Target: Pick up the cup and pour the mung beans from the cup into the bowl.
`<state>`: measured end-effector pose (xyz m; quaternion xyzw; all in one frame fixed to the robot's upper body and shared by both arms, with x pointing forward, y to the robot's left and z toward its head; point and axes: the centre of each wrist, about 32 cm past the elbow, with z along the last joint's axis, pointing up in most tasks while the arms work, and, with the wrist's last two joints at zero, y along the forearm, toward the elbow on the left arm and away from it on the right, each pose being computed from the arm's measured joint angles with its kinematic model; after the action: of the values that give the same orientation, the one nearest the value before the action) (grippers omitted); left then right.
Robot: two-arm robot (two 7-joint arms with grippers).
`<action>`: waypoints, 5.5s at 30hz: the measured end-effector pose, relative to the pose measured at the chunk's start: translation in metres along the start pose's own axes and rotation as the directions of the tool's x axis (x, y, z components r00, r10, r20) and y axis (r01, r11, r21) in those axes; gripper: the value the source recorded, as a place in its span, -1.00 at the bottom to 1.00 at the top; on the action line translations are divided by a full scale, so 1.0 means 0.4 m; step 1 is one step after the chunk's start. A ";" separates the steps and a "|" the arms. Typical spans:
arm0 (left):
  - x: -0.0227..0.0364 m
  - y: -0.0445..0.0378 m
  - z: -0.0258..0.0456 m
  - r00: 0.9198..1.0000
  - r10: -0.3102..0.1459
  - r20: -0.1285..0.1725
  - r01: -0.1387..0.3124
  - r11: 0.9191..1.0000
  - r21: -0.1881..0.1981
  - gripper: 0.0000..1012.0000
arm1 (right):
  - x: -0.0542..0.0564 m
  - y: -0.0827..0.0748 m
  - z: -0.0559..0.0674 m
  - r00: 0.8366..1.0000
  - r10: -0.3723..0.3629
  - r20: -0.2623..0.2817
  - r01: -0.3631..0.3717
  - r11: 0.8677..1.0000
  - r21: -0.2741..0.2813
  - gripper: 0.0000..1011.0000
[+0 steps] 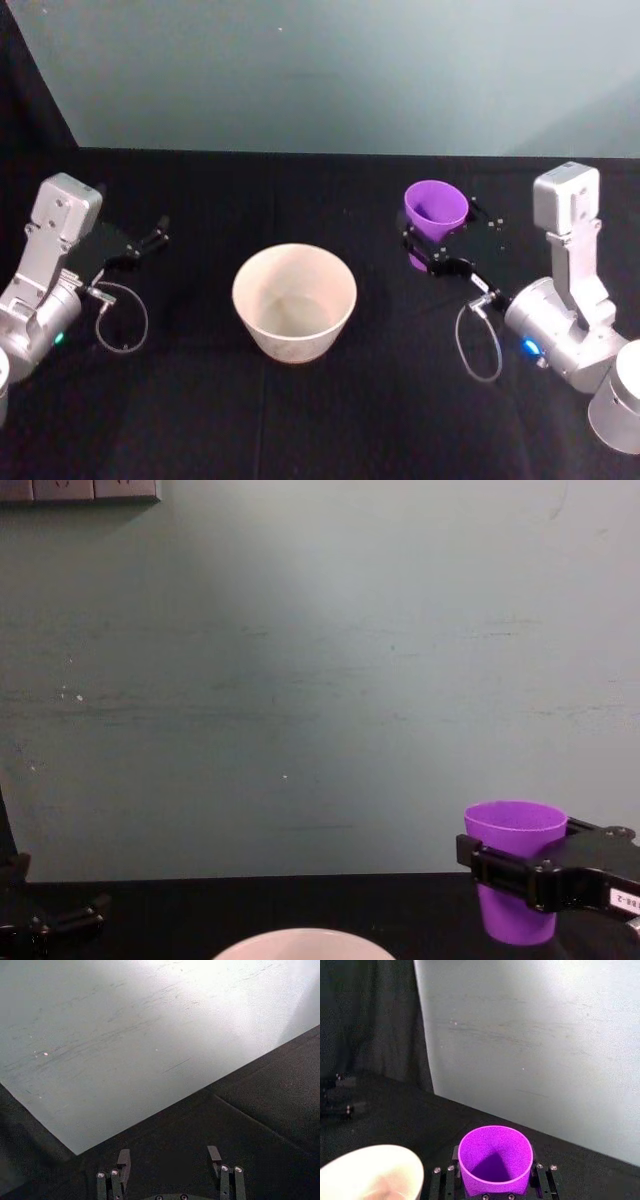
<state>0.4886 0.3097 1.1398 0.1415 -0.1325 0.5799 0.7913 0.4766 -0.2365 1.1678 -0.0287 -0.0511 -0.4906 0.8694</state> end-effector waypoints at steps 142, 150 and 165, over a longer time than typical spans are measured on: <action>0.000 0.000 0.000 1.000 0.000 0.000 0.000 1.000 0.000 0.98 | -0.238 0.147 0.200 -0.083 0.314 0.946 -0.065 0.945 -0.319 0.44; 0.000 0.000 0.000 1.000 0.000 0.000 0.000 1.000 0.000 0.98 | -0.239 0.146 0.201 -0.087 0.316 0.945 -0.066 0.944 -0.322 0.44; 0.000 0.000 0.000 1.000 0.000 0.000 0.000 1.000 0.000 0.98 | -0.240 0.146 0.204 -0.102 0.319 0.942 -0.063 0.943 -0.327 0.44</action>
<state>0.4886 0.3097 1.1398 0.1415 -0.1325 0.5799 0.7913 0.4722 -0.1166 1.2375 -0.4602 -0.6198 -0.1842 0.6084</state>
